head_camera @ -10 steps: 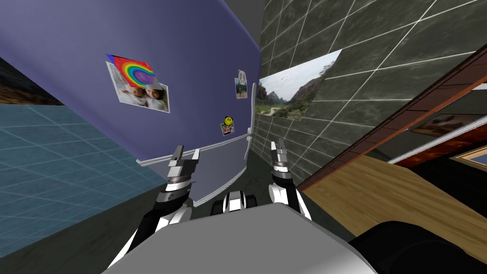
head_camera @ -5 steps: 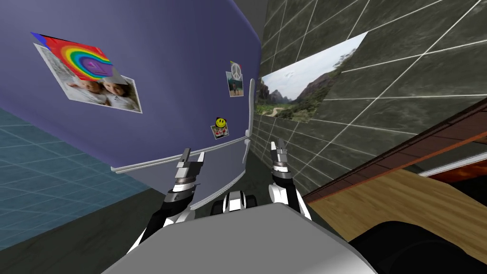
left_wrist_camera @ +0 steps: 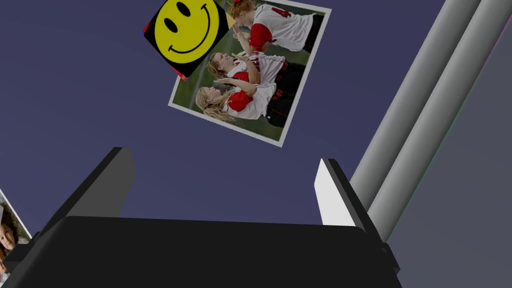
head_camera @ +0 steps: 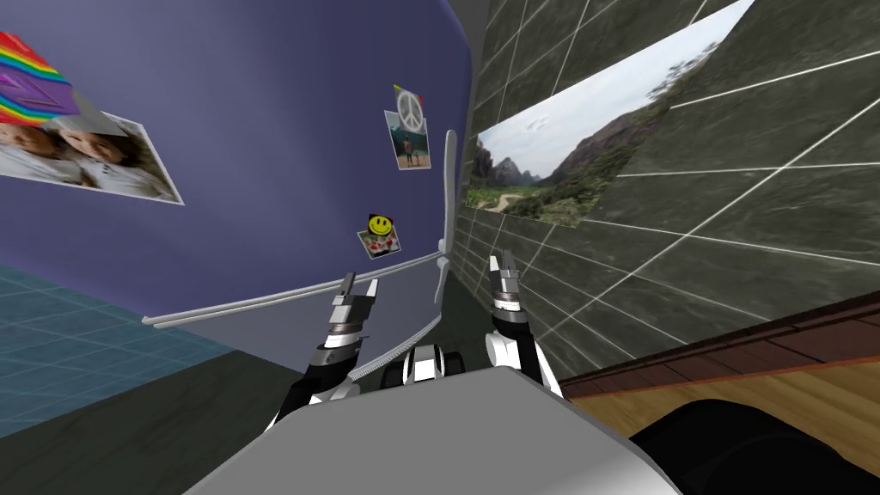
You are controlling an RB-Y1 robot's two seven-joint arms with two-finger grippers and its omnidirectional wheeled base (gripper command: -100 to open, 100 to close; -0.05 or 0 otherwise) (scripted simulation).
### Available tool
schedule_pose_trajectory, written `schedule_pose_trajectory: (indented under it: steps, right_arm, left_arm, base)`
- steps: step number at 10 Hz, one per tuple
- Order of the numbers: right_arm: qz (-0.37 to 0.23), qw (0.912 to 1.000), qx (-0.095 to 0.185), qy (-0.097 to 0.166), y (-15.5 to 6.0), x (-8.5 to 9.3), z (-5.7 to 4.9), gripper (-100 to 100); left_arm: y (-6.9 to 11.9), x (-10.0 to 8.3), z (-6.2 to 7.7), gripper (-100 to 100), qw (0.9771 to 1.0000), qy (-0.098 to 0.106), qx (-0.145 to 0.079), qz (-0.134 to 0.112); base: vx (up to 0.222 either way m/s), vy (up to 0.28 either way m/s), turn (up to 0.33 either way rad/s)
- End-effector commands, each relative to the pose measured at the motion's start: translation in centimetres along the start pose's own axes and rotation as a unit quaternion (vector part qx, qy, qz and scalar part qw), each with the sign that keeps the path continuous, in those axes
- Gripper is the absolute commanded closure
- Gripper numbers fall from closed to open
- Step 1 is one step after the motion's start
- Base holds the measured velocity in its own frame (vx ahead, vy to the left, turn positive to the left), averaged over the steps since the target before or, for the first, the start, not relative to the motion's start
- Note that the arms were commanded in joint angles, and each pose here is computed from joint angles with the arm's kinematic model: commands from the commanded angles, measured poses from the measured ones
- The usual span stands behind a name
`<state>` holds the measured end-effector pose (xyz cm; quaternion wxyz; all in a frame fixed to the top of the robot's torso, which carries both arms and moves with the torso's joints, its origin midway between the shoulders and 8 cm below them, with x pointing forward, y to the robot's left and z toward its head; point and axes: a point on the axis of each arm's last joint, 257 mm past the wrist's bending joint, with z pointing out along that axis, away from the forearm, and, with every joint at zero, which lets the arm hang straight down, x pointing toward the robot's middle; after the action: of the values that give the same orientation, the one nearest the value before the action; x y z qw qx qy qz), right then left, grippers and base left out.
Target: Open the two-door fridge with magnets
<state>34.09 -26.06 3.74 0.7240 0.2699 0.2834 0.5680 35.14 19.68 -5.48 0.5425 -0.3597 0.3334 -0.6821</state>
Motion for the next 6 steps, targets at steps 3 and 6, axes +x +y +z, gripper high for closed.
schedule_pose_trajectory:
  steps: [3,6]
  right_arm:
    - [0.000,1.0000,0.000,0.000,0.0,0.0,0.0,0]
    - [0.000,1.0000,0.000,0.000,0.0,0.0,0.0,0]
  left_arm:
    - [2.0,1.1,-0.9,-100,0.9991,0.001,-0.028,-0.032]
    - [3.5,2.2,-1.7,-100,0.9973,0.003,-0.048,-0.056]
  base:
    - [0.122,-0.174,0.107]
    - [0.103,-0.179,0.133]
